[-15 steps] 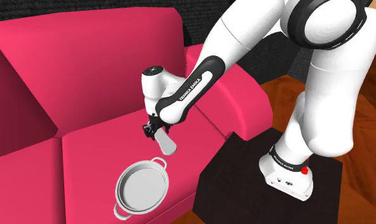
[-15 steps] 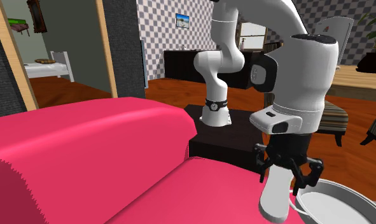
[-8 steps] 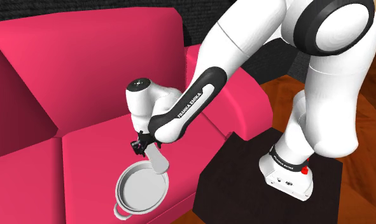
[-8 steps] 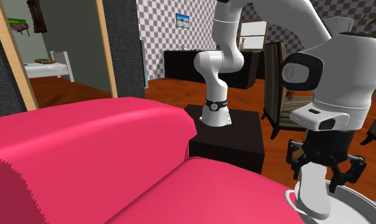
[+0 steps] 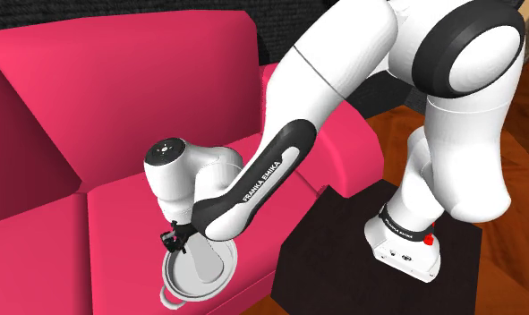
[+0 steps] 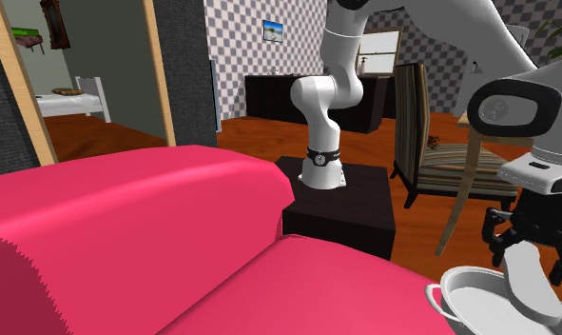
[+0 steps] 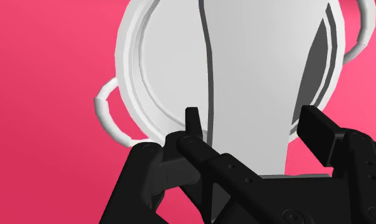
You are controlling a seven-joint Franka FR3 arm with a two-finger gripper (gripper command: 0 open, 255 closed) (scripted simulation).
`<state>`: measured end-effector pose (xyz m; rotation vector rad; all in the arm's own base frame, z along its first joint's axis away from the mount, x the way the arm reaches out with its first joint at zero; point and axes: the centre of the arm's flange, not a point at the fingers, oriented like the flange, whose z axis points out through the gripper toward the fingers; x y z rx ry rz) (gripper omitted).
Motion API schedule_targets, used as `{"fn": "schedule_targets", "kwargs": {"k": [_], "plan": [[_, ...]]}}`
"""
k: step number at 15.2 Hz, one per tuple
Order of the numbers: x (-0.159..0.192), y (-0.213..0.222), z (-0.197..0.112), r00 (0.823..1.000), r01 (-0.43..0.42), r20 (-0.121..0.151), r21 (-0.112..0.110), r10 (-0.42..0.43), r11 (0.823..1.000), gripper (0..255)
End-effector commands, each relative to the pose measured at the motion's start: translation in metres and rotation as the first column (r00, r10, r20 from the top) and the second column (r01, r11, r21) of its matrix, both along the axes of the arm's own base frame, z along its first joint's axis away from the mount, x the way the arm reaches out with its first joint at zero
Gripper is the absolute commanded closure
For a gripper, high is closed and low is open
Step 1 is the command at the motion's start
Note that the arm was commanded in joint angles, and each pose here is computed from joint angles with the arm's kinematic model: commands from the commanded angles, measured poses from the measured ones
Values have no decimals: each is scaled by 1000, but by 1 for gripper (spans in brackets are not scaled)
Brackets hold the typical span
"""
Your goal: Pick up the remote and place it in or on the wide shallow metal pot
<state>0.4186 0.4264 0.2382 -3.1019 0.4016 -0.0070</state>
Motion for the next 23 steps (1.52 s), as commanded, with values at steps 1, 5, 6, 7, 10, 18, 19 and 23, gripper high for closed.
{"fn": "schedule_targets", "kwargs": {"k": [1, 5, 6, 7, 10, 18, 19, 23], "plan": [[-3, 7, -8, 1000, 2, 1, 0, -2, 1000, 255], [-3, 7, -29, 1000, 2, 1, 0, -2, 1000, 255], [-3, 7, -34, 1000, 2, 1, 0, -2, 1000, 255], [-3, 7, -39, 1000, 2, 1, 0, -2, 1000, 255], [-3, 7, -55, 1000, 2, 1, 0, -2, 1000, 255], [-3, 7, -76, 1000, 2, 1, 0, -2, 1000, 255], [-3, 7, -76, 1000, 2, 1, 0, -2, 1000, 255], [-4, 8, -74, 1000, 2, 1, 0, -2, 1000, 0]]}}
